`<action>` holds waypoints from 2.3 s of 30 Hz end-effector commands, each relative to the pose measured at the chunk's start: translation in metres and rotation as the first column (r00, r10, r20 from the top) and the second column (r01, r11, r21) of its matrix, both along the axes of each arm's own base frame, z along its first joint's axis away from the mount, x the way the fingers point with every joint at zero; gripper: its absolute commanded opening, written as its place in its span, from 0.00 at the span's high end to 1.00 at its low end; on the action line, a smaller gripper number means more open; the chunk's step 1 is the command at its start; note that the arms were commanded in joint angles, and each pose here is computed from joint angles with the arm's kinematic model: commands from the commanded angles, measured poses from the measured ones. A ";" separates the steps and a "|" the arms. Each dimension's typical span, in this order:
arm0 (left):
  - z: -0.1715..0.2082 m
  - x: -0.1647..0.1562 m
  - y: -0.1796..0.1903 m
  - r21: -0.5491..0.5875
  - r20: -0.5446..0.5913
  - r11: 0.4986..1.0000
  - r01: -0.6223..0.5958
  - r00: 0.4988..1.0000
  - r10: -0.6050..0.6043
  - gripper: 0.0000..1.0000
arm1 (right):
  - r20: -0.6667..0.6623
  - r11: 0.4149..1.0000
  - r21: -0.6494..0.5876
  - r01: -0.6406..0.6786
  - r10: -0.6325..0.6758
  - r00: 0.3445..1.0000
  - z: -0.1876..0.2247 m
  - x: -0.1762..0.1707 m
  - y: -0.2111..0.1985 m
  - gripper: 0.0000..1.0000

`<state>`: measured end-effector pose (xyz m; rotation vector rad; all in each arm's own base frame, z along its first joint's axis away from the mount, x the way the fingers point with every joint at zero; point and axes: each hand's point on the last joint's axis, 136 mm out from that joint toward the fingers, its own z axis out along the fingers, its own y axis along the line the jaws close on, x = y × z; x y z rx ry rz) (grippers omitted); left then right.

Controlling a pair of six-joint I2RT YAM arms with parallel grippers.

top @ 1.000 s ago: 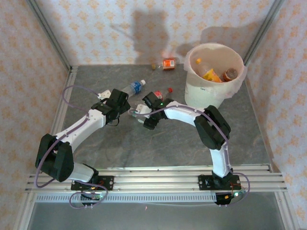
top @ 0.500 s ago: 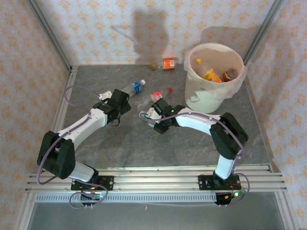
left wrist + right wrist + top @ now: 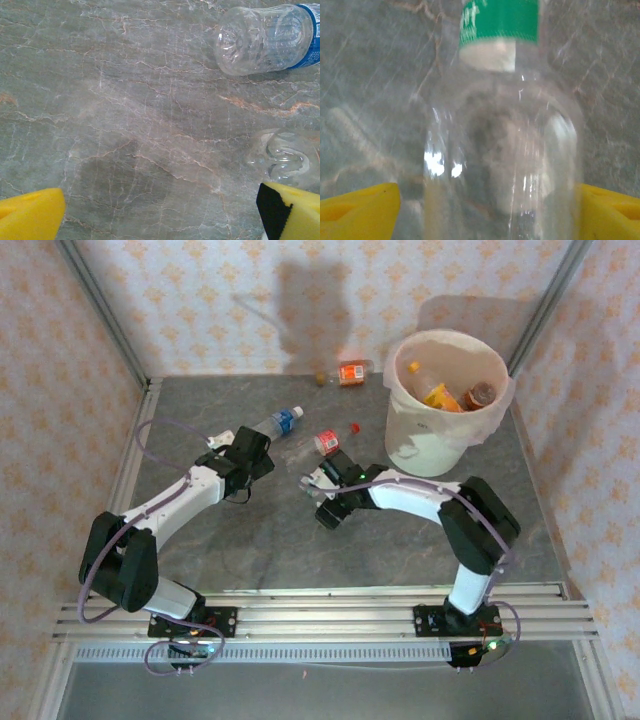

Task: Put the plastic bottles in the bin

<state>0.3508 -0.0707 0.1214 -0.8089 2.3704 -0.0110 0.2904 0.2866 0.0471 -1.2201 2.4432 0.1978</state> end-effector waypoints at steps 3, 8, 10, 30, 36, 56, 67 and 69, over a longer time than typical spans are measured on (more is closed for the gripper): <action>0.006 0.000 0.006 0.003 0.016 0.999 -0.032 0.999 0.032 0.00 | 0.033 0.996 0.063 0.055 -0.057 0.998 0.003 0.025 0.025 0.18; 0.007 -0.002 0.008 0.008 0.019 0.999 -0.036 0.999 0.036 0.00 | 0.088 0.996 0.062 0.071 -0.076 0.993 0.009 0.029 0.019 0.29; 0.007 -0.001 0.006 0.002 0.020 0.999 -0.033 0.999 0.032 0.00 | 0.105 0.995 0.065 0.070 -0.076 0.992 0.012 0.026 0.014 0.34; 0.018 0.017 -0.019 -0.104 0.074 0.994 0.042 0.997 -0.034 0.00 | 0.390 0.940 0.324 0.106 -0.234 0.890 0.175 0.036 -0.007 0.52; 0.038 0.031 -0.053 -0.224 0.221 0.952 0.209 0.962 -0.159 0.00 | 0.453 0.879 0.467 0.097 -0.332 0.827 0.235 0.040 -0.018 0.52; 0.085 0.022 -0.076 -0.247 0.450 0.875 0.416 0.849 -0.276 0.00 | 0.352 0.565 0.818 0.105 -0.637 0.686 0.397 0.087 -0.113 0.56; 0.084 0.009 -0.058 -0.180 0.412 0.907 0.382 0.866 -0.283 0.00 | 0.512 0.769 0.610 0.190 -0.566 0.646 0.401 0.155 -0.205 0.56; 0.083 0.007 -0.055 -0.171 0.408 0.914 0.369 0.871 -0.275 0.00 | 0.553 0.813 0.550 0.192 -0.526 0.646 0.393 0.170 -0.218 0.56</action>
